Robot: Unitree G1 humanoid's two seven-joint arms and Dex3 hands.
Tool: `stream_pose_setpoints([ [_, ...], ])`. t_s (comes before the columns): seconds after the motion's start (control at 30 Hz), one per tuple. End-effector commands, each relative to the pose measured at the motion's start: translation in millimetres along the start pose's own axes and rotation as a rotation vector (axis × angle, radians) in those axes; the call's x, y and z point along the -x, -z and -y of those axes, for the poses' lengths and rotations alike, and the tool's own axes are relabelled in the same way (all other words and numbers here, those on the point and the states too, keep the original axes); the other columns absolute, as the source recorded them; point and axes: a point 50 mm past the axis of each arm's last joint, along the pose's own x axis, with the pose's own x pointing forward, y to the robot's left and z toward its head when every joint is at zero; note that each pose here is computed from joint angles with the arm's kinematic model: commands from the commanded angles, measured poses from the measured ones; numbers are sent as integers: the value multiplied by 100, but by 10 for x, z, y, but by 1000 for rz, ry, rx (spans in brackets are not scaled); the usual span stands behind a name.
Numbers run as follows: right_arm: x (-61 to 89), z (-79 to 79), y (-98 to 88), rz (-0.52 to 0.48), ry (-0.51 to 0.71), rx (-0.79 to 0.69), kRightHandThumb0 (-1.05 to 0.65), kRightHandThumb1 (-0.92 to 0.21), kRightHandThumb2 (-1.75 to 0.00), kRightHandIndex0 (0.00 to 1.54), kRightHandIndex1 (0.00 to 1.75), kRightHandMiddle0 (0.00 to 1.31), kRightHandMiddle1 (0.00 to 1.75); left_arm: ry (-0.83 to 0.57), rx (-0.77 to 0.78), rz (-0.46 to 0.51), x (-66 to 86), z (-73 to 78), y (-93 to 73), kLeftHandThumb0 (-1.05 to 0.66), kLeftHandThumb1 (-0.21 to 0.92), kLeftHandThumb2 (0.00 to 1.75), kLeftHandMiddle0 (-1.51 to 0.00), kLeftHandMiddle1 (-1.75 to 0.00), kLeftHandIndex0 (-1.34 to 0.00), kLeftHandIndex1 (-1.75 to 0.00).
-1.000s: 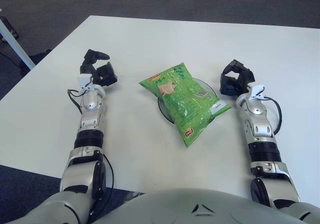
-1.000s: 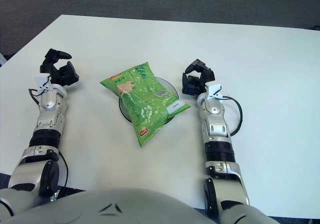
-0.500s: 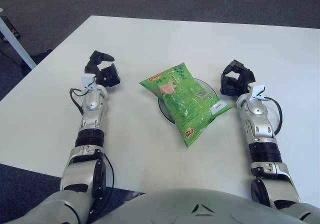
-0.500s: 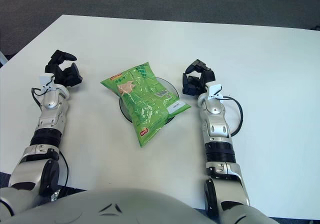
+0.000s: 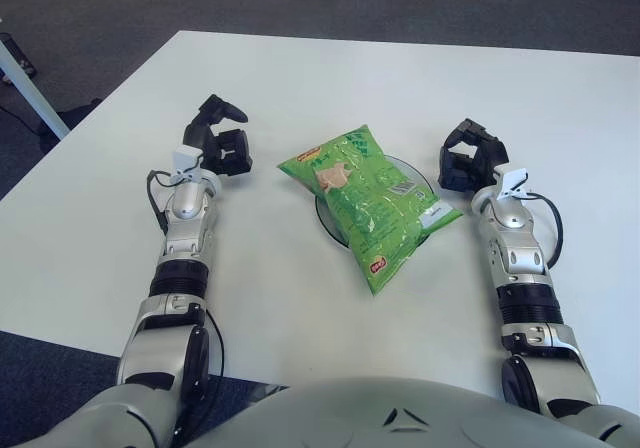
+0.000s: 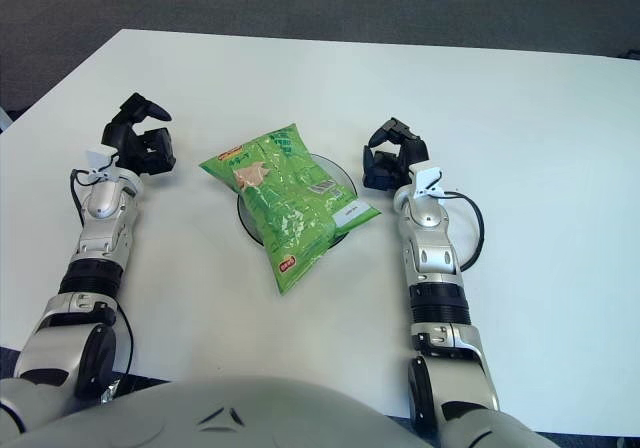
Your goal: Put the snack into the plate.
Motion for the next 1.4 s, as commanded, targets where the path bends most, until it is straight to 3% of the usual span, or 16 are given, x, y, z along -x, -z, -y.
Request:
stream_pose_setpoints([
  [0.0,235,16,432,-191,30,-14,-50,-28,-136,129,175,64,175,32,93,-264,757,238,612,-47,33,130,-131,-175,-60,-175],
  [0.63,209,92,450,-164,227,-64,-50,-27,-137,131,175,65,175,102,130,-226,801,374,571,-52,22,144,-127,-175,-69,-175],
  [1.37,191,118,469,-165,242,-70,-51,-25,-139,133,175,67,175,97,129,-230,809,376,551,-51,24,140,-126,-175,-67,-175],
])
